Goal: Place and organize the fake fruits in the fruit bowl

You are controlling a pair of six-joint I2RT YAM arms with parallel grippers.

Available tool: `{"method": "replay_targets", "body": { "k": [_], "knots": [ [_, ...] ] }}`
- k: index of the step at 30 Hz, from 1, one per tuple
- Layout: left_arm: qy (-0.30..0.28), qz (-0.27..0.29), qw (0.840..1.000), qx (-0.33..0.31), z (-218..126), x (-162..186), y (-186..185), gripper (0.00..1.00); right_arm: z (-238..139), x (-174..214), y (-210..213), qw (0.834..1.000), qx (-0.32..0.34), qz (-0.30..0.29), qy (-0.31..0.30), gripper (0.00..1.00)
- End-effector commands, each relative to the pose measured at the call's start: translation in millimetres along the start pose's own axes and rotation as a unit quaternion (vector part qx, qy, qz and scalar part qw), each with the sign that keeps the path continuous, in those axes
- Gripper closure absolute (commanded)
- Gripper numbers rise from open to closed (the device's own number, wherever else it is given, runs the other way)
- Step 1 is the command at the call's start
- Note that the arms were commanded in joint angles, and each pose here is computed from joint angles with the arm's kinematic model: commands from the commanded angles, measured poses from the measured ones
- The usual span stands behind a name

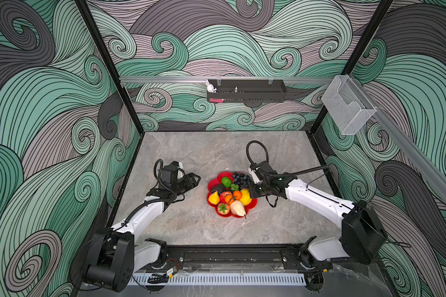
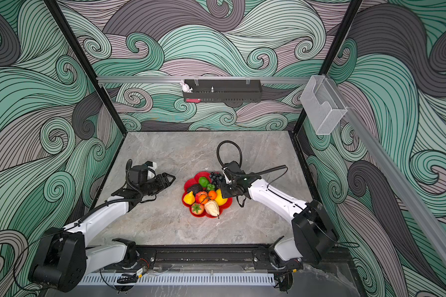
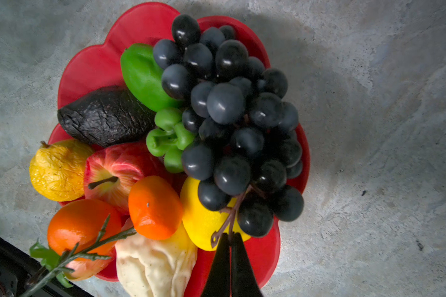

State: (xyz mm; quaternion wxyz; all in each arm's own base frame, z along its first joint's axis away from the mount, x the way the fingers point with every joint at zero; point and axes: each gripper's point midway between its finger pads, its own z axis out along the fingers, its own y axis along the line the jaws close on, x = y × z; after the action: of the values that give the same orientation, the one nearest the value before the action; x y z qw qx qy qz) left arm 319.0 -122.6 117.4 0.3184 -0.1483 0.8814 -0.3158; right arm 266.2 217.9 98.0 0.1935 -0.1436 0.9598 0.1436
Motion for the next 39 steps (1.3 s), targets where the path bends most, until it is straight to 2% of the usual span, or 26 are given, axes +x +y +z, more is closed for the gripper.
{"method": "replay_targets", "body": {
  "k": [1, 4, 7, 11, 14, 17, 19, 21, 23, 24, 25, 28, 34, 36, 37, 39],
  "knots": [
    [-0.034, 0.020, 0.999, 0.005, -9, -20, -14, 0.33, -14, -8, -1, 1.000, 0.009, -0.011, -0.013, 0.82],
    [-0.056, 0.027, 0.998, -0.001, -13, -33, -18, 0.32, -22, -13, -4, 0.999, 0.020, -0.015, -0.021, 0.66],
    [-0.079, 0.033, 0.996, -0.006, -18, -45, -22, 0.32, -34, -19, -11, 0.998, 0.037, -0.016, -0.038, 0.55],
    [-0.119, 0.024, 0.992, -0.027, -28, -64, -22, 0.31, -58, -30, -20, 0.996, 0.047, -0.005, -0.077, 0.48],
    [-0.160, 0.017, 0.986, -0.037, -41, -80, -25, 0.30, -85, -48, -31, 0.989, 0.063, 0.007, -0.133, 0.42],
    [-0.214, 0.024, 0.974, -0.064, -56, -97, -19, 0.29, -120, -70, -54, 0.970, 0.111, 0.027, -0.216, 0.33],
    [-0.250, 0.055, 0.962, -0.095, -58, -105, -8, 0.28, -142, -82, -81, 0.943, 0.167, 0.047, -0.285, 0.34],
    [-0.267, 0.062, 0.949, -0.158, -60, -109, 15, 0.27, -151, -87, -110, 0.913, 0.198, 0.098, -0.342, 0.37],
    [-0.286, 0.064, 0.933, -0.210, -68, -113, 33, 0.07, -151, -86, -138, 0.886, 0.216, 0.148, -0.382, 0.21],
    [-0.299, 0.066, 0.923, -0.232, -73, -116, 40, 0.02, -148, -86, -150, 0.876, 0.224, 0.161, -0.395, 0.20],
    [-0.310, 0.074, 0.914, -0.252, -79, -119, 46, 0.01, -144, -84, -160, 0.869, 0.235, 0.170, -0.400, 0.20],
    [-0.313, 0.117, 0.889, -0.314, -88, -128, 57, 0.01, -128, -82, -182, 0.862, 0.280, 0.155, -0.393, 0.19],
    [-0.289, 0.208, 0.832, -0.426, -79, -134, 91, 0.01, -94, -69, -219, 0.856, 0.391, 0.115, -0.318, 0.09],
    [-0.276, 0.213, 0.821, -0.453, -75, -134, 104, 0.01, -87, -70, -223, 0.855, 0.404, 0.094, -0.311, 0.07],
    [-0.270, 0.214, 0.819, -0.459, -71, -133, 111, 0.01, -84, -74, -222, 0.855, 0.407, 0.064, -0.313, 0.08],
    [-0.254, 0.224, 0.815, -0.470, -60, -131, 123, 0.01, -77, -73, -229, 0.847, 0.415, 0.049, -0.327, 0.06]
  ]
}}
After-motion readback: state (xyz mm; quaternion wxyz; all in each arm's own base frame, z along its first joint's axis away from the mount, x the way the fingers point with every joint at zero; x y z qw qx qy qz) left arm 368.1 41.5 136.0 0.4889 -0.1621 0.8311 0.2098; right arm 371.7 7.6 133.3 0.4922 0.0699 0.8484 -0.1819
